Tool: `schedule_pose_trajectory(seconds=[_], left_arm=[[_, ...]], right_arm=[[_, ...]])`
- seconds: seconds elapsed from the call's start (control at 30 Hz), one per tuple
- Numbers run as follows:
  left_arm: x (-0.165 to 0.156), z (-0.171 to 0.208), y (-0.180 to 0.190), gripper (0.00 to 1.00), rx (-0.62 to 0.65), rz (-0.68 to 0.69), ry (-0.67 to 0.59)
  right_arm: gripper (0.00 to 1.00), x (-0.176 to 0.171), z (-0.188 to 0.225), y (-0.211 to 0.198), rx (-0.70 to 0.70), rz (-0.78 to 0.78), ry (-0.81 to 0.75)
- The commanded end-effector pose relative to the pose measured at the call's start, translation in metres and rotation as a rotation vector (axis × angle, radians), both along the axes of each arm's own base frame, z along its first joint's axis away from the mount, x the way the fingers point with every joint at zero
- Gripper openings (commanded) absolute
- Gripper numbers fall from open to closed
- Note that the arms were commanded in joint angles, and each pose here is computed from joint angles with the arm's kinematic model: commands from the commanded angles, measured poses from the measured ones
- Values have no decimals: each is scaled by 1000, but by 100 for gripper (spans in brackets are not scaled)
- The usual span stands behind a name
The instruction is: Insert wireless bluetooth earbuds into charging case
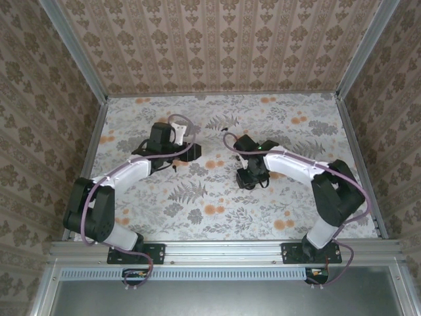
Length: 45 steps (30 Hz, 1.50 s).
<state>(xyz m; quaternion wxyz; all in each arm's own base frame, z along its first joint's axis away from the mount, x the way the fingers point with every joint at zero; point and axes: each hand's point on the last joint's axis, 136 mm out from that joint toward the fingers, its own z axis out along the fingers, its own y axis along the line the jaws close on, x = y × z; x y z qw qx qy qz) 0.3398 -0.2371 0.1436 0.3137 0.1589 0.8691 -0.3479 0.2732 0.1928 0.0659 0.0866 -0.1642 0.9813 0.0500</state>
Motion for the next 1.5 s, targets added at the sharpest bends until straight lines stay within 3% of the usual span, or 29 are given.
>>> schedule_pose_trajectory(seconds=[0.0,0.33,0.63,0.97,1.47], left_arm=[[-11,27,-15,51,-175,-104,61],[-34,65,-43,52,-253,-233,189],[-64,80,-75,51,-285,-292,265],[-77,80,-89,52,-294,-321,290],[-81,78,-99,49,-354,-377,365]], right_arm=[[39,6,45,19,86,81,-113],[37,22,120,46,190,268,-381],[36,38,154,64,207,411,-539],[35,39,168,83,233,525,-600],[35,33,172,97,252,578,-612]])
